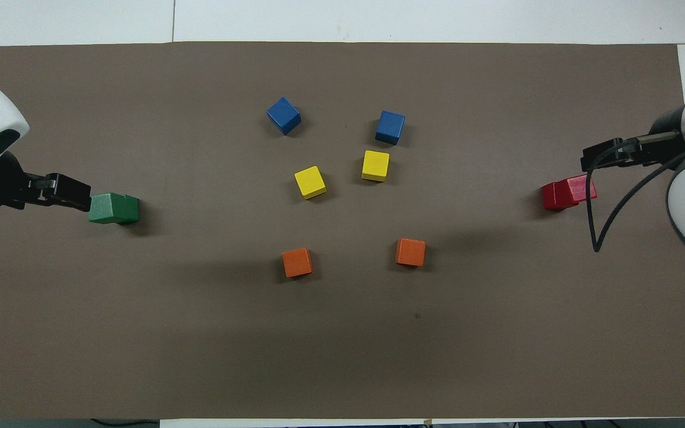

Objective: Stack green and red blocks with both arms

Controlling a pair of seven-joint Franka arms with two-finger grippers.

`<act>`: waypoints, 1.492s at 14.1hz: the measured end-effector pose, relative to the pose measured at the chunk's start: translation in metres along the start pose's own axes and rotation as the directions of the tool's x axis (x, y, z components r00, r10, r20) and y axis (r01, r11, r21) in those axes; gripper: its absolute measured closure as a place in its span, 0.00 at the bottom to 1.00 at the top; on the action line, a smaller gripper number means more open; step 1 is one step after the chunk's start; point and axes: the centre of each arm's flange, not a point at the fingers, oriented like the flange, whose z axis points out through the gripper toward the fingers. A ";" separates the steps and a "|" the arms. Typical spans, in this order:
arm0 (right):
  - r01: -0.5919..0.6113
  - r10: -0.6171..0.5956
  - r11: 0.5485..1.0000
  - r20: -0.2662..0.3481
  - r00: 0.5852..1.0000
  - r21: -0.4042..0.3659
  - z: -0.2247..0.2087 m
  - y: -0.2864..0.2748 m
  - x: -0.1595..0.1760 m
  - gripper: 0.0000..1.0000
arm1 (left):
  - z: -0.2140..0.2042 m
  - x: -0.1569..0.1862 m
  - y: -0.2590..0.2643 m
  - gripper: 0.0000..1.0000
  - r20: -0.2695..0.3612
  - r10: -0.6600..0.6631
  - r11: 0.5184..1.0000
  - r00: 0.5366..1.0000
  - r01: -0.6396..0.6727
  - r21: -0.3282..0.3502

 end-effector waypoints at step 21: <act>0.012 -0.011 0.999 0.046 0.999 -0.030 -0.056 -0.003 -0.037 0.00 | -0.005 -0.003 -0.016 0.00 -0.004 -0.031 1.000 1.000 0.031 -0.002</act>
